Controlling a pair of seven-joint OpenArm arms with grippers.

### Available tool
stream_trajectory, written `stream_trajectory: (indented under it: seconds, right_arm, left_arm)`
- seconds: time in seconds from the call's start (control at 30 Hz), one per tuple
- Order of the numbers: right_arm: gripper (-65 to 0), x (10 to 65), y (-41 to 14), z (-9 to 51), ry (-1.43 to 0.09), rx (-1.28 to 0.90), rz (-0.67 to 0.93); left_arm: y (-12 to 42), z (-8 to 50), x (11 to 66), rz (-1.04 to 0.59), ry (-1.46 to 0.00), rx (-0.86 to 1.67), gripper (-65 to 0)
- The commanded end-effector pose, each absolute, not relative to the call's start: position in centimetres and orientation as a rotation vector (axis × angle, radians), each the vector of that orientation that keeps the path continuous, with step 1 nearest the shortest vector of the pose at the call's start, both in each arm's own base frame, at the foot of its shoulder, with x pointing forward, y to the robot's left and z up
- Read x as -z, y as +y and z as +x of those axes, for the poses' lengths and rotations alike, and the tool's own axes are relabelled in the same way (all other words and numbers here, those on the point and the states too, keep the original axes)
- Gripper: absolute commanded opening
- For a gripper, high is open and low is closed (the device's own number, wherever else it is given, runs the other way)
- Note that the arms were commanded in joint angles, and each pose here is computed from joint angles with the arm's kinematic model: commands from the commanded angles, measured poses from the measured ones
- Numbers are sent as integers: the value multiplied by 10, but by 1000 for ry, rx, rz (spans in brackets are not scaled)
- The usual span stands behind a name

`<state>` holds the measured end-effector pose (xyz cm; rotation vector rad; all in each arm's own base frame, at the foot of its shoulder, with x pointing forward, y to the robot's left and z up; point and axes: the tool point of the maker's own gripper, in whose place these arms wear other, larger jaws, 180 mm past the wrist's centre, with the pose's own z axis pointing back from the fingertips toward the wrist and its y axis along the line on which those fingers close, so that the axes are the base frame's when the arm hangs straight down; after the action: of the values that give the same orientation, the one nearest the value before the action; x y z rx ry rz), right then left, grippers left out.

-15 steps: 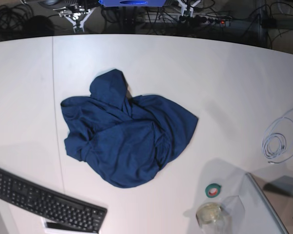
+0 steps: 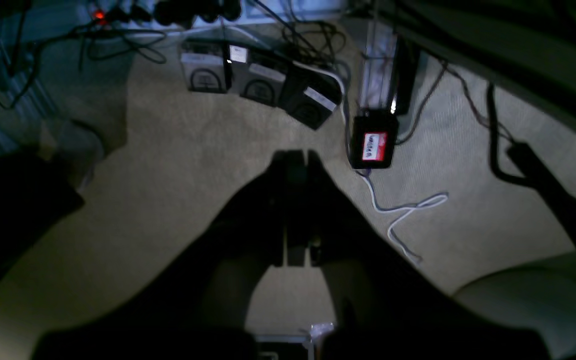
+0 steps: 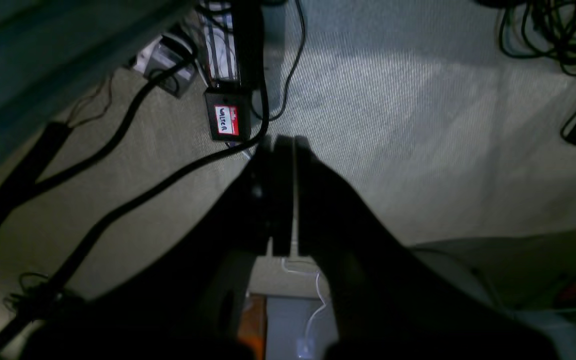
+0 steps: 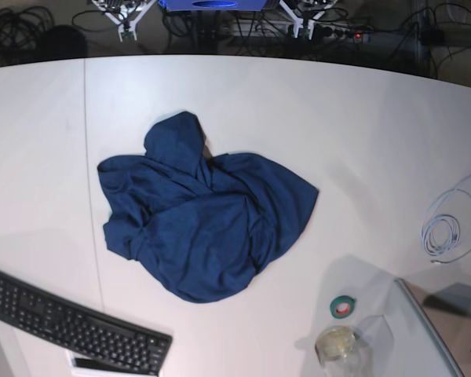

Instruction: Layout the t-shirt on the table in an organized manner, then fold the t-shirt properly

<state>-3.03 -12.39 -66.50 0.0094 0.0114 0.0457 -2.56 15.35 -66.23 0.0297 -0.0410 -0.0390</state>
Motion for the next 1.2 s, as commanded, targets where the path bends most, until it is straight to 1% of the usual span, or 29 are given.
stream_trajectory:
  seconds: [0.0,0.1,0.23,0.3,0.33,0.37,0.4,0.43,0.47,0.5,0.57,0.6,0.63,0.67,0.7,0.77,0.83,0.87,0.9,0.93,1.0,1.07,1.17]
  right_arm:
    - [-593,665,-126,-34,13,-41,-2]
    - [-444,664,-126,-46,28,-44,-1]
    - [-203,664,-123,-49,33,-45,3]
    - [-99,664,-116,-49,31,-47,14]
    - [-75,664,-115,-49,31,-49,16]
    - [-77,664,-114,-49,31,-49,17]
    - [-99,664,-113,-49,31,-48,19]
    - [-140,664,-113,-49,31,-48,19]
    - [-207,664,-113,-49,31,-48,19]
    - [-308,664,-113,-49,31,-48,19]
    - [-549,664,-113,-49,31,-48,19]
    - [-648,664,-113,-49,31,-48,19]
    - [-650,664,-114,-49,31,-49,17]
    - [-632,664,-114,-49,31,-49,17]
    - [-593,664,-115,-49,31,-49,16]
    - [-599,664,-116,-49,31,-49,14]
    - [-633,664,-116,-49,31,-49,14]
    - [-644,664,-116,-49,31,-49,14]
    - [-648,664,-116,-49,31,-49,14]
    - [-648,664,-116,-49,31,-49,14]
    - [-648,664,-116,-49,31,-49,14]
    - [-648,664,-116,-49,31,-49,14]
    - [-648,664,-116,-49,31,-49,14]
  left_arm:
    - [157,-33,662,38,-29,39,-648]
    - [157,-35,662,38,-24,39,-647]
    - [158,-41,661,39,-18,38,-645]
    - [158,-37,661,39,-30,39,-645]
    - [158,-35,661,39,-36,39,-645]
    - [158,-37,660,39,-36,40,-645]
    - [157,-35,660,38,-44,40,-645]
    - [157,-33,660,38,-48,42,-645]
    - [157,-32,660,38,-51,42,-645]
    - [157,-32,660,38,-51,42,-645]
    - [157,-32,660,38,-51,42,-645]
    - [157,-32,660,38,-53,42,-643]
    - [157,-32,660,38,-53,42,-643]
    - [157,-32,660,38,-53,42,-640]
    - [157,-32,660,37,-53,43,-614]
    - [156,-34,660,36,-48,51,-497]
    - [156,-36,660,34,-45,52,-342]
    - [156,-38,660,34,-42,53,-278]
    - [156,-40,660,34,-40,50,-242]
    - [157,-40,660,36,-41,44,-239]
    - [157,-40,660,36,-41,42,-257]
    - [157,-40,660,36,-41,42,-295]
    - [157,-40,660,36,-41,42,-377]
